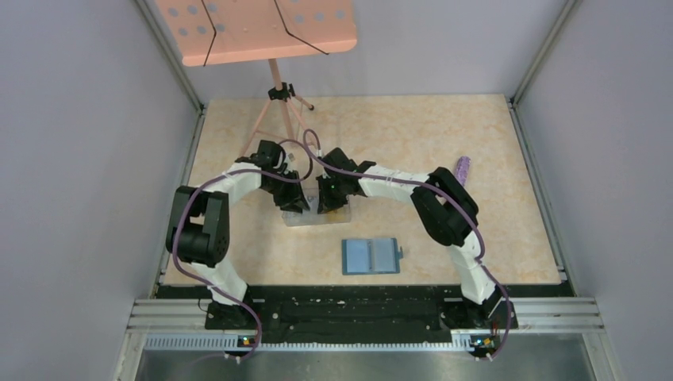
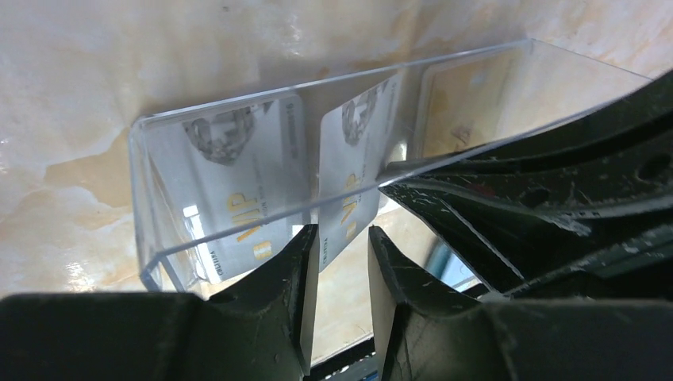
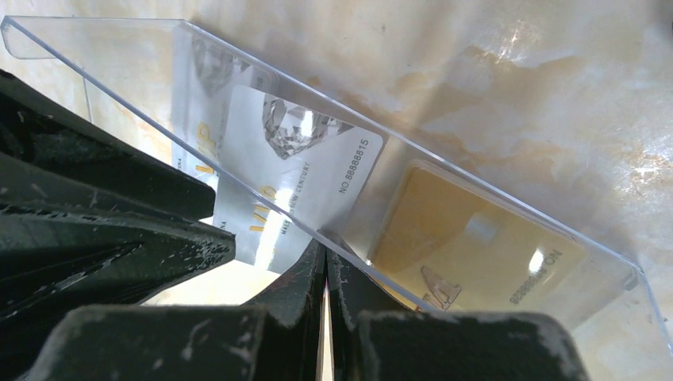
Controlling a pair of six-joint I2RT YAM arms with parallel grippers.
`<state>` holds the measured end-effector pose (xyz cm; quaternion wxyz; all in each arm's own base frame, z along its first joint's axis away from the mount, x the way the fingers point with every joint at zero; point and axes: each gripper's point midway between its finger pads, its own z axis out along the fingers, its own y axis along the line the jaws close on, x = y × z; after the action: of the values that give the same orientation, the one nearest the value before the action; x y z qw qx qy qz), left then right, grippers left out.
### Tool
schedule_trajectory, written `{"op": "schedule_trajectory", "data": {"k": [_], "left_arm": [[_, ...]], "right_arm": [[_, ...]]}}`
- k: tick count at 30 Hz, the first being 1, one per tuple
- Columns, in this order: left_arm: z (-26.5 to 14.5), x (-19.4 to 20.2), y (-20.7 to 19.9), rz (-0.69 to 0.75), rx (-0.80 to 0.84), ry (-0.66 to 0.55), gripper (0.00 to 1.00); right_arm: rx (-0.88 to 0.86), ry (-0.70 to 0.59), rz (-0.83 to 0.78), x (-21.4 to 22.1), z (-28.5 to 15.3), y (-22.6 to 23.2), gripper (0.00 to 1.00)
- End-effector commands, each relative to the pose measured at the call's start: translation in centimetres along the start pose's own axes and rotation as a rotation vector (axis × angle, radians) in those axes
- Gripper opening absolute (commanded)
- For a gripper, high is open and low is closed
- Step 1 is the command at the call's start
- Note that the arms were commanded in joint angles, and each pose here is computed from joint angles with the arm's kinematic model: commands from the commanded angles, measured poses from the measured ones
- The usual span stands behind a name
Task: Put the credit cards into the card holder
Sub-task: Pick up the credit card from the storage box.
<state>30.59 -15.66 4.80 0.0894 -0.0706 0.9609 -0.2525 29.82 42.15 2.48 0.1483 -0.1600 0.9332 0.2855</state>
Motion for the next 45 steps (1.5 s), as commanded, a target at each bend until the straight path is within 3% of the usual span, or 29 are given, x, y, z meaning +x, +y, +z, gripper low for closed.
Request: {"op": "schedule_trajectory", "data": {"k": [1,19,26,29,39,45], "left_arm": [[-1.2,-0.2,-5.8,0.109,0.236,-0.010,0.33],[0.2,1.6,-6.7,0.249,0.207,0.045,0.32],[1.6,2.0,-3.5,0.209,0.031,0.061,0.32],[1.6,1.9,-2.7,0.207,-0.018,0.058,0.38],[-1.4,-0.4,-4.6,0.217,0.024,-0.085,0.47],[-3.1,-1.6,-3.7,0.156,0.029,-0.153,0.51]], "right_arm": [[0.059,0.107,0.023,4.1,2.1,-2.3,0.00],[0.045,0.097,0.032,3.8,1.8,-1.8,0.00],[0.044,0.095,0.031,3.8,1.7,-1.8,0.00],[0.039,0.087,0.030,3.5,1.4,-1.6,0.00],[-0.080,0.000,0.021,1.1,-0.4,1.7,0.00],[-0.132,-0.023,0.023,0.1,-0.6,3.1,0.00]]}}
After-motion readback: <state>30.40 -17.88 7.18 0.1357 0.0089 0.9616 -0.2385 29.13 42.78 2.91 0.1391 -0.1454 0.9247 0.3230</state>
